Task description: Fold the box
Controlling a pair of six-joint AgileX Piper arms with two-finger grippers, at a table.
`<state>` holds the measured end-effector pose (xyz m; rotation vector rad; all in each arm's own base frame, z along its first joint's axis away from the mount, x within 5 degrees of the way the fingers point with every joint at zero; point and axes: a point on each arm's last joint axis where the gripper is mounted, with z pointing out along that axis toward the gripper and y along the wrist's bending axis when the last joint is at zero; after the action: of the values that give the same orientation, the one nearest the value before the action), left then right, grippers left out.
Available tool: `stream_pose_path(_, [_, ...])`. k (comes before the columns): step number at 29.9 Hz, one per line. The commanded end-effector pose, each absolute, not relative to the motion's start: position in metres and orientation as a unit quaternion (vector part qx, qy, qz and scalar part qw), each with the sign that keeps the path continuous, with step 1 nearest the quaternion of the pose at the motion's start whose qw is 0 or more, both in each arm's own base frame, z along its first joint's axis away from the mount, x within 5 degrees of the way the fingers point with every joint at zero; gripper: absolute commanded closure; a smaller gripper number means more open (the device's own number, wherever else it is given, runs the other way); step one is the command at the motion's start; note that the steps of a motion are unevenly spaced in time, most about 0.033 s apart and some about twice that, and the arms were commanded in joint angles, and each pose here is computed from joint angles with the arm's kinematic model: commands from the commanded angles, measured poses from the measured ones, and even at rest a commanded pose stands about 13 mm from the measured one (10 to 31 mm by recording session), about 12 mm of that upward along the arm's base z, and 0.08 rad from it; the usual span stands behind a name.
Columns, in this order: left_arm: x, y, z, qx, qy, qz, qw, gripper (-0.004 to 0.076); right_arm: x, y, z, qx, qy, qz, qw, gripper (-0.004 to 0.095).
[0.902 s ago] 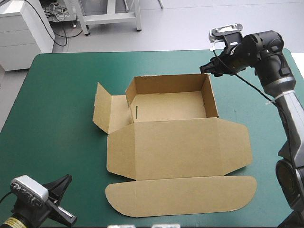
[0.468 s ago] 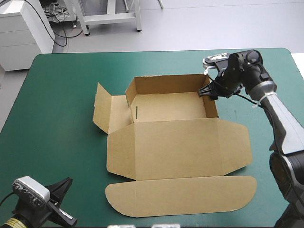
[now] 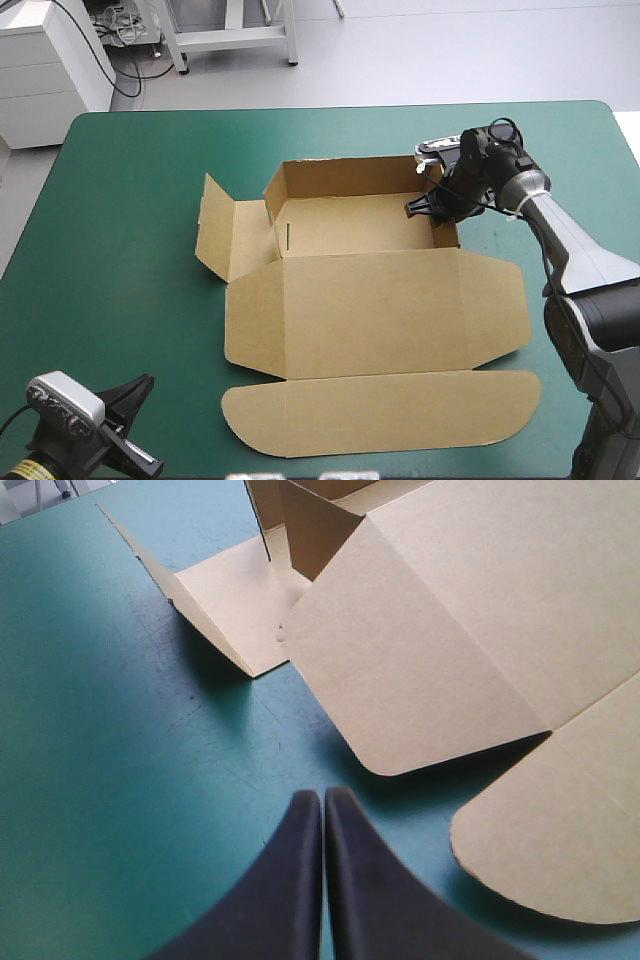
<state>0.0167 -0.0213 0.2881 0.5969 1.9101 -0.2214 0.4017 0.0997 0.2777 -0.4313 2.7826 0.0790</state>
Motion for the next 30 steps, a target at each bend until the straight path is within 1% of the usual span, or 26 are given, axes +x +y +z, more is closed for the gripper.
stream_pose_path(1, [0.018, -0.024, 0.301, 0.233, 0.782, -0.122, 0.566, 0.0731, 0.397, 0.099, 0.306, -0.149, 0.966, 0.033, 0.210, 0.0595])
stream_pose_path(3, [0.018, -0.025, 0.301, 0.232, 0.782, -0.124, 0.565, 0.0731, 0.397, 0.099, 0.306, -0.149, 0.966, 0.033, 0.210, 0.0658])
stream_pose_path(4, [0.018, -0.025, 0.301, 0.232, 0.782, -0.124, 0.565, 0.0731, 0.397, 0.099, 0.306, -0.149, 0.966, 0.033, 0.210, 0.0707])
stream_pose_path(7, [0.018, -0.025, 0.301, 0.232, 0.782, -0.123, 0.566, 0.0731, 0.397, 0.098, 0.306, -0.150, 0.966, 0.029, 0.209, 0.0917])
stream_pose_path(11, [0.018, -0.025, 0.301, 0.232, 0.782, -0.123, 0.566, 0.0731, 0.396, 0.096, 0.309, -0.151, 0.968, 0.016, 0.199, 0.0928])
stream_pose_path(14, [0.018, -0.025, 0.301, 0.232, 0.782, -0.123, 0.566, 0.0731, 0.392, 0.093, 0.325, -0.152, 0.967, 0.010, 0.204, 0.0928])
stream_pose_path(18, [0.018, -0.024, 0.301, 0.233, 0.782, -0.122, 0.566, 0.0731, 0.378, 0.089, 0.363, -0.145, 0.955, 0.010, 0.257, 0.0928])
stream_pose_path(25, [0.018, -0.024, 0.301, 0.233, 0.782, -0.121, 0.566, 0.0724, 0.324, 0.072, 0.440, -0.138, 0.923, 0.000, 0.359, 0.0928])
stream_pose_path(26, [0.018, -0.024, 0.301, 0.233, 0.782, -0.121, 0.566, 0.0713, 0.316, 0.069, 0.448, -0.136, 0.919, -0.004, 0.371, 0.0928])
stream_pose_path(28, [0.018, -0.024, 0.301, 0.233, 0.782, -0.121, 0.566, 0.0657, 0.302, 0.064, 0.462, -0.131, 0.911, -0.011, 0.391, 0.0929])
stream_pose_path(30, [0.018, -0.024, 0.301, 0.233, 0.782, -0.121, 0.566, 0.0555, 0.289, 0.060, 0.474, -0.127, 0.903, -0.013, 0.410, 0.0930])
